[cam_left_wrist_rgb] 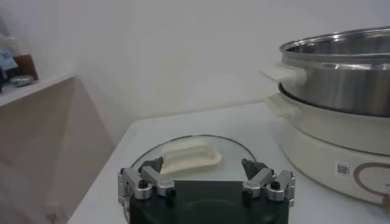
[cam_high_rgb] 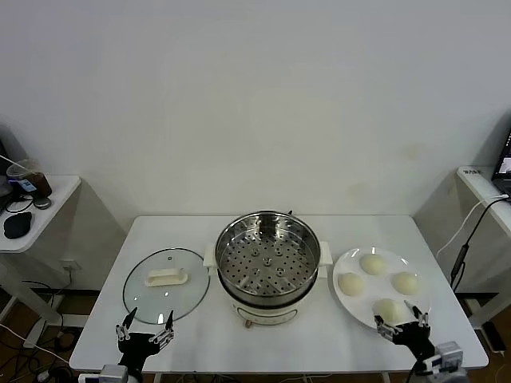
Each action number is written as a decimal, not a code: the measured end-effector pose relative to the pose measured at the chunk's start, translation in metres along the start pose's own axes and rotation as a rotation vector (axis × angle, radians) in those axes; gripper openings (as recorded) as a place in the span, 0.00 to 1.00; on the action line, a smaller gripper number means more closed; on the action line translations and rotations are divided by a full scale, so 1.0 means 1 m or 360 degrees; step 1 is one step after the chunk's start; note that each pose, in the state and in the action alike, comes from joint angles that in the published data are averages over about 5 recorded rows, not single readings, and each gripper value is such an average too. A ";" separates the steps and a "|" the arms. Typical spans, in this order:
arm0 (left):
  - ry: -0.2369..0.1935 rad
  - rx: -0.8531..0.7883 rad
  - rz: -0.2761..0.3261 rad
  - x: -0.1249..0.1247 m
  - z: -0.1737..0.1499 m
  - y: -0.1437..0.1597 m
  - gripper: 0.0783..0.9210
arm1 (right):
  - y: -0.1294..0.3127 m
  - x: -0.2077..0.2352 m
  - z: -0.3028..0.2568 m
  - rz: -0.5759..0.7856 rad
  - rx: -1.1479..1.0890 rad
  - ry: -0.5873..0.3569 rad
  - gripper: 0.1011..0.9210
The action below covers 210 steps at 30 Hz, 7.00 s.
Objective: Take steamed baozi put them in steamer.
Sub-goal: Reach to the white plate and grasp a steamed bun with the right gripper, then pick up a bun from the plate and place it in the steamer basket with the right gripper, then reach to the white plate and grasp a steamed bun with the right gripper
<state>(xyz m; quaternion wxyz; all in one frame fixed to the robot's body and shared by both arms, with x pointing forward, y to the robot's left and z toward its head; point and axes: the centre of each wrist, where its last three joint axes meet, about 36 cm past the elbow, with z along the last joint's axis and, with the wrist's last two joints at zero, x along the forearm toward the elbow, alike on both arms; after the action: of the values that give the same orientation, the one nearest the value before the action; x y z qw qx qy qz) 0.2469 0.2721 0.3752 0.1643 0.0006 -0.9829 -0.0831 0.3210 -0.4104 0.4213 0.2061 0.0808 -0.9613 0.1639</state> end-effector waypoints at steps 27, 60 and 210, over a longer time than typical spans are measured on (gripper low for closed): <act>-0.0015 0.0045 -0.0060 0.017 -0.008 -0.007 0.88 | -0.147 -0.167 -0.174 -0.0976 0.1481 0.0533 0.88; -0.0006 0.0070 -0.0093 0.016 -0.007 -0.006 0.88 | -0.096 -0.288 -0.167 -0.1219 0.1856 0.0886 0.88; -0.0005 0.0096 -0.0185 0.015 -0.021 -0.018 0.88 | 0.070 -0.268 -0.481 -0.1803 0.2593 -0.0121 0.88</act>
<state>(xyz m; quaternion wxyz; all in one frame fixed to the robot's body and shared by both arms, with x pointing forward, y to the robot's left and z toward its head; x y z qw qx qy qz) 0.2392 0.2509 0.3968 0.1576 0.0626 -0.9835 -0.0629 0.7253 -0.1542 0.7021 0.1046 0.6503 -0.3806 0.6491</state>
